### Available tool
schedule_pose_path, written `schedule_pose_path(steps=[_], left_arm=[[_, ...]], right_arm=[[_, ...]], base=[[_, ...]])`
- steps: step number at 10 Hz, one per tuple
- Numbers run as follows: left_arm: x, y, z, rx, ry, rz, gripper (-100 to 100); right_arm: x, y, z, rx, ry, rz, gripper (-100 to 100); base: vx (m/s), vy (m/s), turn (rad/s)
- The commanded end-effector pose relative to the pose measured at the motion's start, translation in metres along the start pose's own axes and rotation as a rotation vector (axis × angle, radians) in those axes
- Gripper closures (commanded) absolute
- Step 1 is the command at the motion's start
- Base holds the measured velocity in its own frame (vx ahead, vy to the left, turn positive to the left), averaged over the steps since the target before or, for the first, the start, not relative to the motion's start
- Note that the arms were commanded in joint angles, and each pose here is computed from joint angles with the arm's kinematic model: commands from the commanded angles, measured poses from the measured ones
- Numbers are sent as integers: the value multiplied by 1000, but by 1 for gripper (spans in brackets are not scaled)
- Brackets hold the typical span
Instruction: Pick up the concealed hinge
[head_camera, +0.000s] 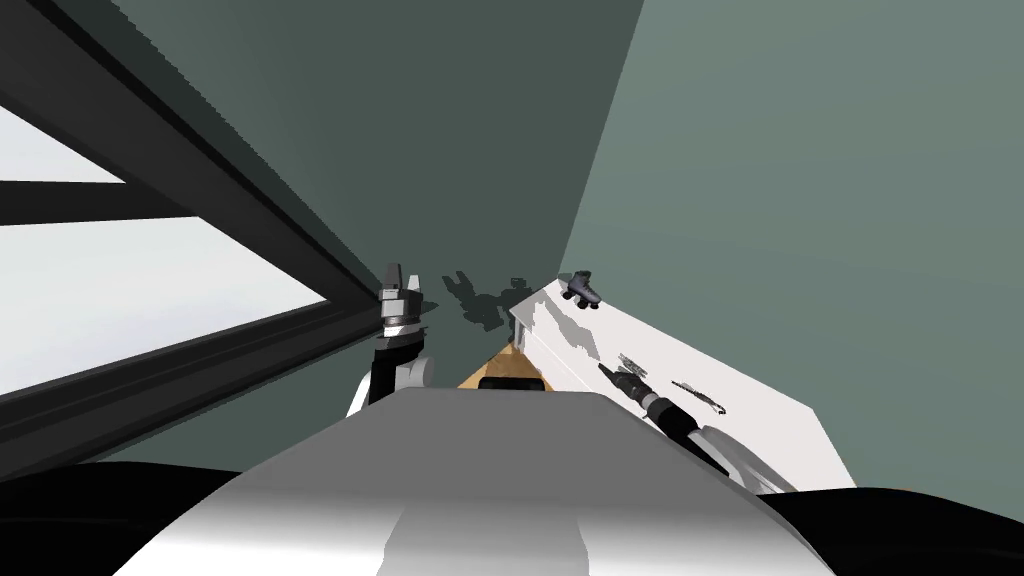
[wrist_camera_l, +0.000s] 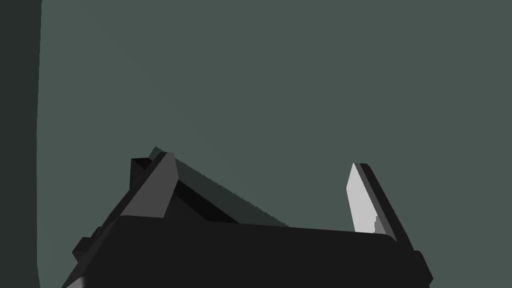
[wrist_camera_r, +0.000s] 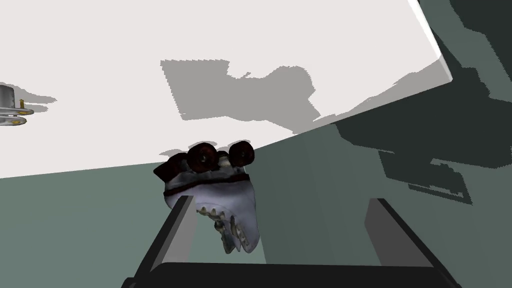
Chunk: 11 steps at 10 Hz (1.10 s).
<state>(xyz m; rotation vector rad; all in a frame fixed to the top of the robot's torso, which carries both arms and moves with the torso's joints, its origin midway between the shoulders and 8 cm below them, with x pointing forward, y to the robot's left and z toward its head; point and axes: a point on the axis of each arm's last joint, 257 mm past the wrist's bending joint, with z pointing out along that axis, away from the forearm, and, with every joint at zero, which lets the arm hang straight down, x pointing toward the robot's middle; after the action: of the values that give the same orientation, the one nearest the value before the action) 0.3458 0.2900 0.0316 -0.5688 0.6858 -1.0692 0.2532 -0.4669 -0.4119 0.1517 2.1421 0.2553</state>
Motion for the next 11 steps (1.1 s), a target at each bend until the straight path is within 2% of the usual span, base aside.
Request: schedule_pose_path(steps=[1,2,5,6,7,8,10,11], left_arm=[[0,0,0,0,0,0,0],[0,0,0,0,0,0,0],[0,0,0,0,0,0,0],[0,0,0,0,0,0,0],[0,0,0,0,0,0,0],[0,0,0,0,0,0,0],[0,0,0,0,0,0,0],[0,0,0,0,0,0,0]], right_arm=[[20,-17,-9,33,44,-10,-100],[25,-22,-11,45,54,-5,-100],[64,-59,-32,106,179,-74,-100],[74,-70,-40,131,200,-63,-100],[74,-70,-40,131,200,-63,-100],[86,-83,-49,149,252,-102,-100],[96,-93,-57,172,272,-92,-100],[107,-107,-69,190,324,-130,-100]], base=[[24,-27,159],[13,-10,-27],[17,-16,296],[22,-29,157],[8,-14,-71],[6,-5,281],[8,-15,97],[6,-7,347]])
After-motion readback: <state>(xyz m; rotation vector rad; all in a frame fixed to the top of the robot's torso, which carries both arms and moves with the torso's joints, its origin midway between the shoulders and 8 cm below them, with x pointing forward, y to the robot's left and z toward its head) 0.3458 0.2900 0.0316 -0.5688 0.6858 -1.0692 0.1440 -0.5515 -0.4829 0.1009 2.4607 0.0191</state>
